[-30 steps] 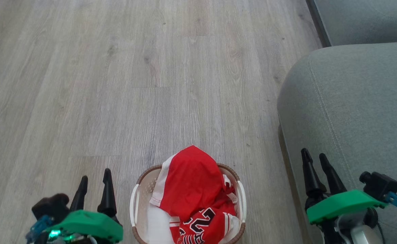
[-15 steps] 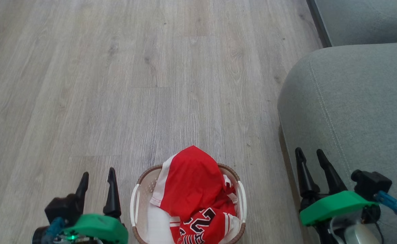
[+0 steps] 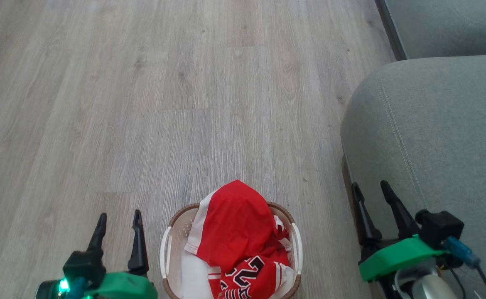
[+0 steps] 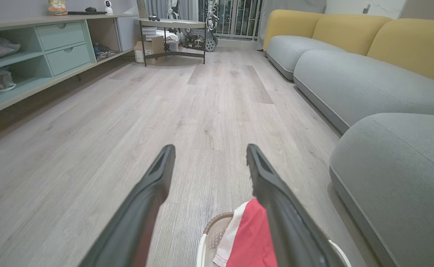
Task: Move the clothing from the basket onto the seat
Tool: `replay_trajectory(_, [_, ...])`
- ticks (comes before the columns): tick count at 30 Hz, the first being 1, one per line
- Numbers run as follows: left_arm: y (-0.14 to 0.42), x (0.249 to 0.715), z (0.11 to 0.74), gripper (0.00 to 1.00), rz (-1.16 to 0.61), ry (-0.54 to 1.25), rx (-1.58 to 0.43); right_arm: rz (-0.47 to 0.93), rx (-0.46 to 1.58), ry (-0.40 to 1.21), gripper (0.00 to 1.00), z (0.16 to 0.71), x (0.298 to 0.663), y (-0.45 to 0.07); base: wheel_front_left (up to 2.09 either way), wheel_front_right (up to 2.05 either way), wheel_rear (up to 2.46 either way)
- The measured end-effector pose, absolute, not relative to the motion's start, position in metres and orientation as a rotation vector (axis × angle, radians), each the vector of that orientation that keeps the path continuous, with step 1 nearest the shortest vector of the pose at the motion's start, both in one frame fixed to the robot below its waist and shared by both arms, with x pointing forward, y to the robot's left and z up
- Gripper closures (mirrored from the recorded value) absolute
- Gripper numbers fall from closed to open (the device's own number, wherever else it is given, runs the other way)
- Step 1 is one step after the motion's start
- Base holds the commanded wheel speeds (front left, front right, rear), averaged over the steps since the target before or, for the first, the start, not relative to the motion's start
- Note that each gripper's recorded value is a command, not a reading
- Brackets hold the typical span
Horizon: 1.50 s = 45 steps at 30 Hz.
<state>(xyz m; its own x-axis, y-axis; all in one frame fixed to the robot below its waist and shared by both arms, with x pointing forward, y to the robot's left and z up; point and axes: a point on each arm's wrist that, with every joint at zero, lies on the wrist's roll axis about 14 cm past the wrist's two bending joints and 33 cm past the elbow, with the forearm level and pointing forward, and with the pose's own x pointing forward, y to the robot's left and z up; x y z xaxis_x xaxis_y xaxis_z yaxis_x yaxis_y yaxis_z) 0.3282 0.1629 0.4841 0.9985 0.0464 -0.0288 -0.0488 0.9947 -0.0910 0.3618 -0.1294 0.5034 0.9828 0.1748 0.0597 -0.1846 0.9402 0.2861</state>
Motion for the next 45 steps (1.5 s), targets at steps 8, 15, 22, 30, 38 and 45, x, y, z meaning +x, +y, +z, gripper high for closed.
replay_trajectory(8, [0.162,0.322,0.484,0.00,0.047,0.007,-0.028,0.206,0.209,-0.034,0.00,0.499,0.359,-0.124,0.00,0.00,0.00])
replay_trajectory(15, [0.161,0.318,0.481,0.00,0.035,0.007,-0.001,0.219,0.158,-0.032,0.00,0.496,0.358,-0.122,0.00,0.00,0.00])
replay_trajectory(22, [0.160,0.317,0.477,0.00,0.031,0.019,-0.016,0.218,0.157,-0.021,0.00,0.492,0.357,-0.122,0.00,0.00,0.00])
replay_trajectory(30, [0.162,0.317,0.475,0.00,0.032,0.023,-0.018,0.217,0.157,-0.020,0.00,0.492,0.356,-0.122,0.00,0.00,0.00])
replay_trajectory(38, [0.161,0.316,0.474,0.00,0.024,0.026,-0.015,0.218,0.157,-0.021,0.00,0.492,0.356,-0.122,0.00,0.00,0.00])
replay_trajectory(45, [0.160,0.316,0.471,0.00,0.021,0.035,-0.019,0.217,0.158,-0.013,0.00,0.490,0.357,-0.122,0.00,0.00,0.00])
